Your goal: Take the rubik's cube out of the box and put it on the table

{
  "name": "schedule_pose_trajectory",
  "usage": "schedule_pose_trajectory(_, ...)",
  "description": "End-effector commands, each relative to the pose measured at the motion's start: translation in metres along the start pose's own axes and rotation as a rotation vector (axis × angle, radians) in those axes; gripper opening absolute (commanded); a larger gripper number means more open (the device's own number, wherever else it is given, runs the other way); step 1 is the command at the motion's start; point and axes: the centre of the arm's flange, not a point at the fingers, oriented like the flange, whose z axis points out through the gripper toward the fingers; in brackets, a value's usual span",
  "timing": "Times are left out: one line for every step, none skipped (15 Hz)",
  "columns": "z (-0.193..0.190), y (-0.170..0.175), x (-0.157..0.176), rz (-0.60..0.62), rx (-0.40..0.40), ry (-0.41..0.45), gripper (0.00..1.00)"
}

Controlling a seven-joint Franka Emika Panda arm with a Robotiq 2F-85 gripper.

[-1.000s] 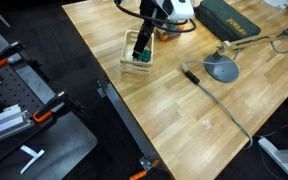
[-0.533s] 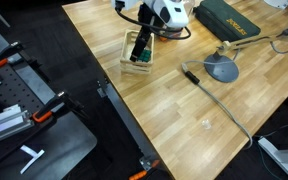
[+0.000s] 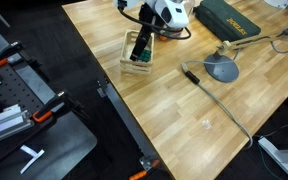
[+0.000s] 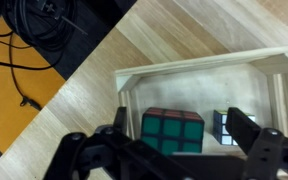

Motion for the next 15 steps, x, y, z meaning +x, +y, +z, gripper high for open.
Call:
schedule_pose_trajectory(0.002, -0.007, 0.005, 0.006, 0.002, -0.042, 1.00)
schedule_pose_trajectory(0.001, -0.009, 0.006, 0.004, 0.001, -0.043, 1.00)
schedule_pose_trajectory(0.001, -0.010, 0.006, 0.001, -0.001, -0.045, 1.00)
schedule_pose_trajectory(0.001, -0.012, 0.007, -0.001, -0.003, -0.048, 1.00)
schedule_pose_trajectory(0.001, -0.013, 0.008, -0.002, -0.006, -0.053, 1.00)
schedule_pose_trajectory(0.001, -0.014, 0.008, -0.004, -0.008, -0.055, 1.00)
schedule_pose_trajectory(0.002, -0.016, 0.009, -0.008, -0.010, -0.059, 1.00)
schedule_pose_trajectory(0.002, -0.017, 0.010, -0.011, -0.013, -0.062, 1.00)
schedule_pose_trajectory(0.002, -0.018, 0.010, -0.015, -0.017, -0.065, 1.00)
schedule_pose_trajectory(0.002, -0.019, 0.010, -0.018, -0.021, -0.069, 1.00)
schedule_pose_trajectory(0.001, -0.020, 0.010, -0.020, -0.025, -0.071, 1.00)
schedule_pose_trajectory(0.000, -0.020, 0.011, -0.020, -0.028, -0.074, 1.00)
schedule_pose_trajectory(0.000, -0.019, 0.011, -0.019, -0.031, -0.075, 1.00)
schedule_pose_trajectory(0.000, -0.018, 0.011, -0.019, -0.033, -0.077, 1.00)
schedule_pose_trajectory(-0.002, -0.017, 0.011, -0.018, -0.034, -0.074, 1.00)
